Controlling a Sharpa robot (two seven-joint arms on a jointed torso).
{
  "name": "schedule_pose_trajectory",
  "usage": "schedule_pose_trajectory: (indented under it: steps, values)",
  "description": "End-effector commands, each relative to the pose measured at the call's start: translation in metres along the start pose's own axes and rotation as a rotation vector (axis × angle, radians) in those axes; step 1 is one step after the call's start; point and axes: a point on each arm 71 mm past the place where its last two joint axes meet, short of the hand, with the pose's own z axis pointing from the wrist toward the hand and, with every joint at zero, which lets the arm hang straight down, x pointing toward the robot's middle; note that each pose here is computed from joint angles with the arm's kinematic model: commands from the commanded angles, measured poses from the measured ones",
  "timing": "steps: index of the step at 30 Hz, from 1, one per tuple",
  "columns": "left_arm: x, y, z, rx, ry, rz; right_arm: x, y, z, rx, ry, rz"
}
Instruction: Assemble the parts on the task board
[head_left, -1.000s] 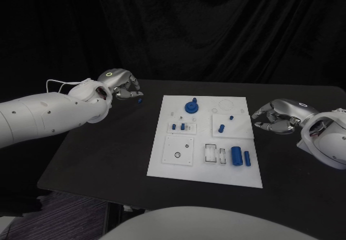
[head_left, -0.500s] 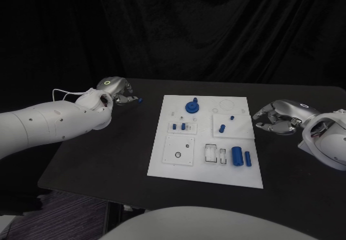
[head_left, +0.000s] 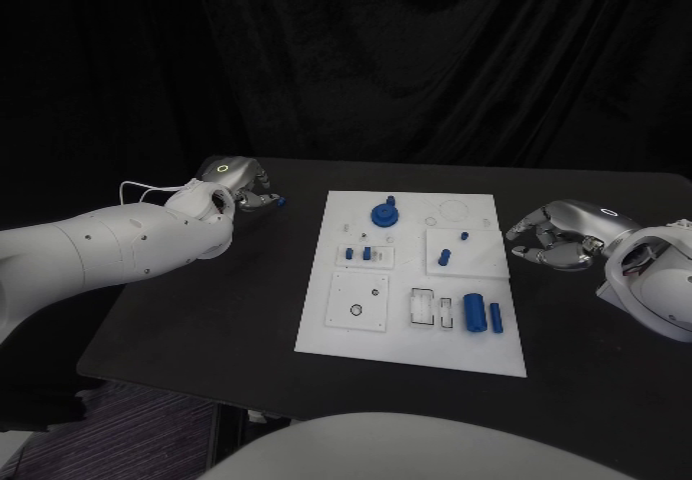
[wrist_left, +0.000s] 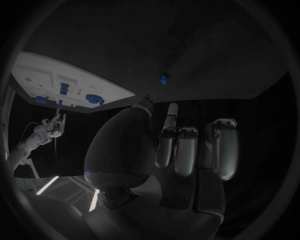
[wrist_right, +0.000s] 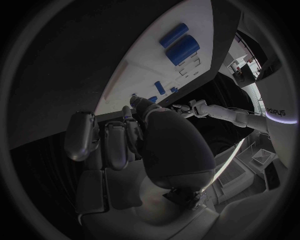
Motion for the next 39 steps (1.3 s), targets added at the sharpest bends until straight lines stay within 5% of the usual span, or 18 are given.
schedule_pose_trajectory:
  steps: [1,16,39]
  values:
    - [0.0055,-0.001,0.0013,0.011,0.016,-0.022,0.001,-0.001,-0.001,0.003,0.007,-0.002]
    - [0.0252,-0.0047,0.0095,0.019,0.025,-0.005,0.002,-0.001,-0.002,0.002,0.008,0.0]
    - [0.043,-0.0136,0.0161,0.031,0.028,0.017,0.002,0.0,-0.003,-0.001,0.013,0.001]
